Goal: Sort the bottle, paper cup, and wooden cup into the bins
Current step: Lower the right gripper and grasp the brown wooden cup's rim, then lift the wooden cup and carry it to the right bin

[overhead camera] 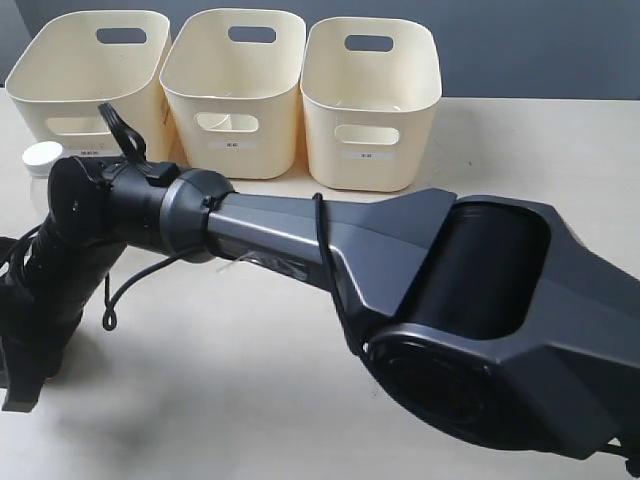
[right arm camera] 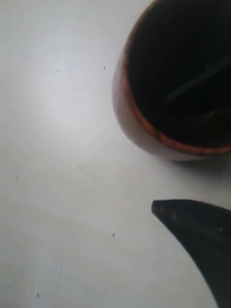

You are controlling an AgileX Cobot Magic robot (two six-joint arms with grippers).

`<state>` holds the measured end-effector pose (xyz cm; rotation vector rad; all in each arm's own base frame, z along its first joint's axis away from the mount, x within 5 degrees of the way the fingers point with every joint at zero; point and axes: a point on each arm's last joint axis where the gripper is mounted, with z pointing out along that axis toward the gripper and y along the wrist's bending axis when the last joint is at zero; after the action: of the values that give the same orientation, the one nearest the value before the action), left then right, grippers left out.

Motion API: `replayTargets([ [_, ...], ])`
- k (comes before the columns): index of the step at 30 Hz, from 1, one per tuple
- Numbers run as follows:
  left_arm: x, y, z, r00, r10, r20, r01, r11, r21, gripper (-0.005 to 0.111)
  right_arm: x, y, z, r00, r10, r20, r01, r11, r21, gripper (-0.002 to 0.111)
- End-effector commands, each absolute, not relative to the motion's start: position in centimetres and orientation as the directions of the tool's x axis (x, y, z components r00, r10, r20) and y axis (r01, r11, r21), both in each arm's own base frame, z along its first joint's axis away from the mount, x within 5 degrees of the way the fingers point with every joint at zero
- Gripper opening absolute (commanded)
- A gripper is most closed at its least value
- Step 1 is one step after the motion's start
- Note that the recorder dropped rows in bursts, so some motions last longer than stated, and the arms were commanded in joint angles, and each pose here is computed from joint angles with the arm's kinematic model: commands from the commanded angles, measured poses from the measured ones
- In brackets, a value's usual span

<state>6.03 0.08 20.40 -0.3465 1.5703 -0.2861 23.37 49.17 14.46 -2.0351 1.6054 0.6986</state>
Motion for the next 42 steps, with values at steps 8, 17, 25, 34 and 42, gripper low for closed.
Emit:
replayTargets([
  [8, 6.0, 0.0, 20.4, -0.019, -0.382, -0.924, -0.035, 0.924, -0.382, 0.000, 23.6, 48.9, 14.5, 0.197, -0.766, -0.612, -0.976, -0.215, -0.044, -0.001],
  [17, 6.0, 0.0, 20.4, -0.019, -0.382, -0.924, -0.035, 0.924, -0.382, 0.000, 23.7, 48.7, 14.4, 0.204, -0.784, -0.586, -0.976, -0.212, -0.055, -0.001],
  [25, 6.0, 0.0, 20.4, -0.019, -0.380, -0.925, -0.035, 0.925, -0.379, 0.000, 23.9, 48.5, 14.3, 0.219, -0.799, -0.560, -0.974, -0.212, -0.078, -0.001],
  [34, 6.0, 0.0, 20.4, -0.019, -0.380, -0.925, -0.035, 0.925, -0.379, 0.000, 24.4, 47.7, 19.0, 0.262, -0.790, -0.555, -0.964, -0.183, -0.195, -0.001],
  [42, 6.0, 0.0, 20.4, -0.017, -0.378, -0.926, -0.036, 0.925, -0.378, 0.000, 25.9, 45.6, 22.5, 0.233, -0.821, -0.521, -0.964, -0.125, -0.233, -0.001],
])
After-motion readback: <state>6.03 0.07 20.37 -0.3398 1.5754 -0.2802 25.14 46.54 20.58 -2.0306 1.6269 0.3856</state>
